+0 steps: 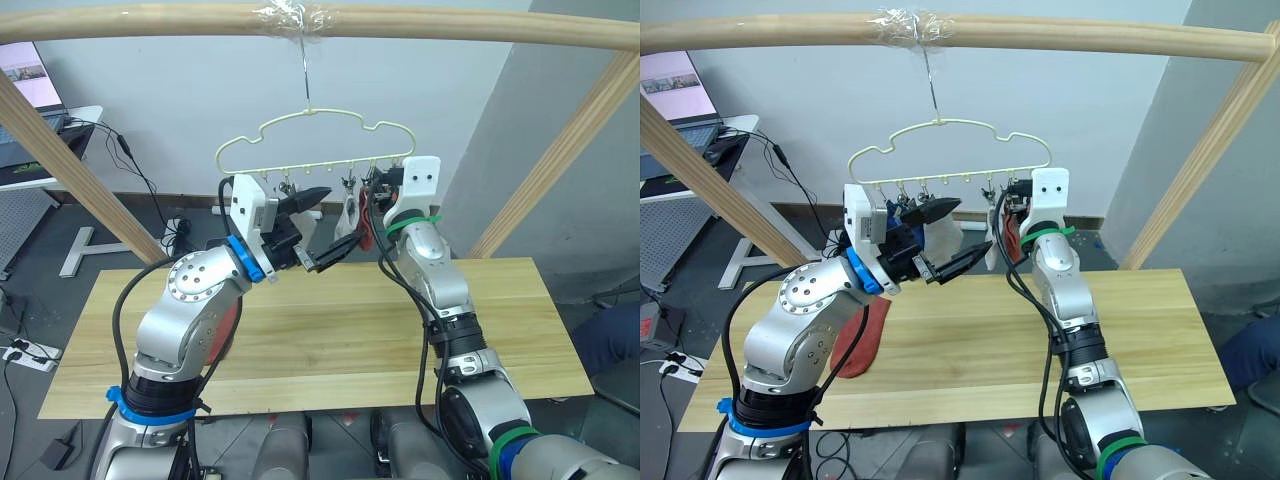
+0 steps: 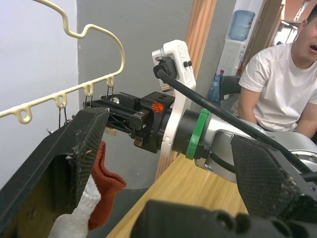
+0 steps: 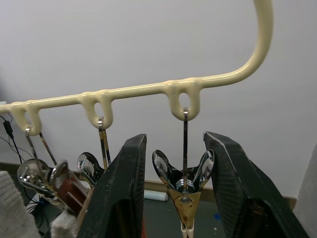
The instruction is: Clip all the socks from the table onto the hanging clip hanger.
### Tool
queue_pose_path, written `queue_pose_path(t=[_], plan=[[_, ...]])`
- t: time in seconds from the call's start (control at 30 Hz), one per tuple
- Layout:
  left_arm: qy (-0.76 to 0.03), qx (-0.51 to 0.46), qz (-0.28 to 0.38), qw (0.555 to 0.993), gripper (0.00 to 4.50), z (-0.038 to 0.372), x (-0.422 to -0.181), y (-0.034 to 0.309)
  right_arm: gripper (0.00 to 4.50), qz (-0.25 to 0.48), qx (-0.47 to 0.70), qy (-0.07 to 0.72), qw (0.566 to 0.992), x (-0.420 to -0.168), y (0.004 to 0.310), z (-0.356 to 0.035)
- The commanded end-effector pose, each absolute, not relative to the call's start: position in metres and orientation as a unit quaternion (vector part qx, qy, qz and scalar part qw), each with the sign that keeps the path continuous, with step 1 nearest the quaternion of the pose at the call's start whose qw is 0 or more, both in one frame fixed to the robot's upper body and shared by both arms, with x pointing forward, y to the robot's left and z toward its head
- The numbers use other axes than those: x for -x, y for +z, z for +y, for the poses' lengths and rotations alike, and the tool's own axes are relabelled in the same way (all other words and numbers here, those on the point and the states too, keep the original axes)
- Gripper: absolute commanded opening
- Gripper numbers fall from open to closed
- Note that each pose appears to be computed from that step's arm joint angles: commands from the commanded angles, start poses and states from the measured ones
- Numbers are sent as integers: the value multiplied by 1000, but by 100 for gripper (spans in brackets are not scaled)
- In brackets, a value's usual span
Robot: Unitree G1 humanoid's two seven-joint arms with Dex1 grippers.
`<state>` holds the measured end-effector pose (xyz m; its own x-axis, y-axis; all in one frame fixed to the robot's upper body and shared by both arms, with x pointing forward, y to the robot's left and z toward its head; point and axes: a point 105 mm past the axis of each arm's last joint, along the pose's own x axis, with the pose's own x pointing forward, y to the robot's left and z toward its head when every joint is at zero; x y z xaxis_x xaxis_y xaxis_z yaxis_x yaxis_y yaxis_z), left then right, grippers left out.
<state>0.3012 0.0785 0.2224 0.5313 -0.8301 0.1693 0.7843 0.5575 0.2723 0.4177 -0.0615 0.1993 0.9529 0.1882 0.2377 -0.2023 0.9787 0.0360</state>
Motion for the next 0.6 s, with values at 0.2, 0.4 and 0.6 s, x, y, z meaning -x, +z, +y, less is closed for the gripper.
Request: queue_pose_path(t=[0.2,0.4,0.6], plan=[[-465,-89,-170,864,450,76,-293,234,189,-147,-27,98,984,-415,216,-61],[-468,-83,-171,863,450,73,-291,235,103,-154,-15,96,983,-416,218,-64],[-469,-82,-174,862,450,72,-291,236,1,-155,-11,92,983,-416,218,-71]])
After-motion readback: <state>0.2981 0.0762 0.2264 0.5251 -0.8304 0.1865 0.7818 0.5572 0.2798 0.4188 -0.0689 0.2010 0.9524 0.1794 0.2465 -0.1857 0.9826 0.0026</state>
